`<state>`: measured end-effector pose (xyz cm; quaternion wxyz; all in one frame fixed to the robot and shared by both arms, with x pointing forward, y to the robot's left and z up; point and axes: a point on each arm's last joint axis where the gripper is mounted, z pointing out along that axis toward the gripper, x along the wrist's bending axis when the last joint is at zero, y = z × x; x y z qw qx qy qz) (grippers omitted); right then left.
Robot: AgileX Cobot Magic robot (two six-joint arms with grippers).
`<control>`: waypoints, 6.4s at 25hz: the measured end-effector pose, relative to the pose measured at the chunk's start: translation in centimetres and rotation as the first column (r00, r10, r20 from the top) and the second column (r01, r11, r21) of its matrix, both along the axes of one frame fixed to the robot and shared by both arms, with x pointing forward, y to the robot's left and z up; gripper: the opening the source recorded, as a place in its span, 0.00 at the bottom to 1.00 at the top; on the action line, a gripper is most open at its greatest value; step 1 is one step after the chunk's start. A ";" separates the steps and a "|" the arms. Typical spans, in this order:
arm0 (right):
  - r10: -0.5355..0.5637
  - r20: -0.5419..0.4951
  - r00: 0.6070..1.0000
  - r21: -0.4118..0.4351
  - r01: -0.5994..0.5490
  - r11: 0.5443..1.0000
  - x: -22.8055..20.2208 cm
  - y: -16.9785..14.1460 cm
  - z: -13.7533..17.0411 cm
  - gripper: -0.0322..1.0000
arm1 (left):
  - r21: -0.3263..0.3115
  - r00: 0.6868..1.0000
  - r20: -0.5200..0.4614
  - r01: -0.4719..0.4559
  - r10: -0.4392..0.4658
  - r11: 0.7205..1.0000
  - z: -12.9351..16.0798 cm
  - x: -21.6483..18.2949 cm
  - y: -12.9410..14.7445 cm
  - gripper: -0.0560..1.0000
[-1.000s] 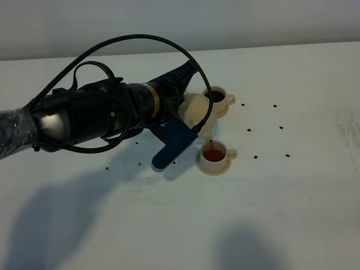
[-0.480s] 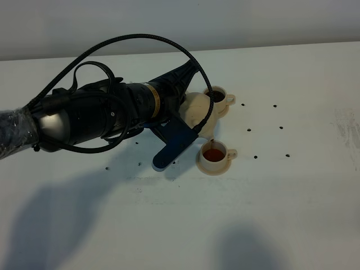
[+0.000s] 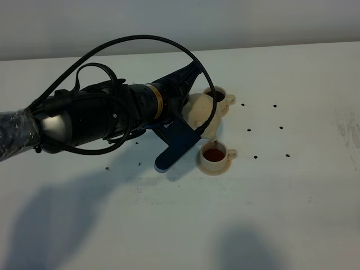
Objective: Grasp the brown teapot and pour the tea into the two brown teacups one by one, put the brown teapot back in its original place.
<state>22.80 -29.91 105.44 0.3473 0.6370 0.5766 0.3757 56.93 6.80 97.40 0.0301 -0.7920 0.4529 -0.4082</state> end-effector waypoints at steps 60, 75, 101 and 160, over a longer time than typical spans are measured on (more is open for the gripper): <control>0.000 0.000 1.000 0.000 0.000 1.000 0.0 0.0 0.0 0.52 | 0.034 0.998 0.031 0.048 -0.049 0.998 0.1 -0.2 -0.4 0.14; 0.000 0.000 1.000 0.000 0.000 1.000 0.0 0.0 0.0 0.52 | 0.025 0.996 0.054 0.069 -0.070 0.997 0.7 -0.2 -0.5 0.14; 0.000 0.000 1.000 0.000 0.000 1.000 0.0 0.0 0.0 0.52 | 0.053 0.994 0.046 0.096 -0.099 0.994 0.0 -0.6 -0.3 0.14; 0.000 0.000 1.000 0.000 0.000 1.000 0.0 0.0 0.0 0.52 | 0.121 0.984 0.072 0.155 -0.164 0.980 0.0 -0.6 -0.3 0.14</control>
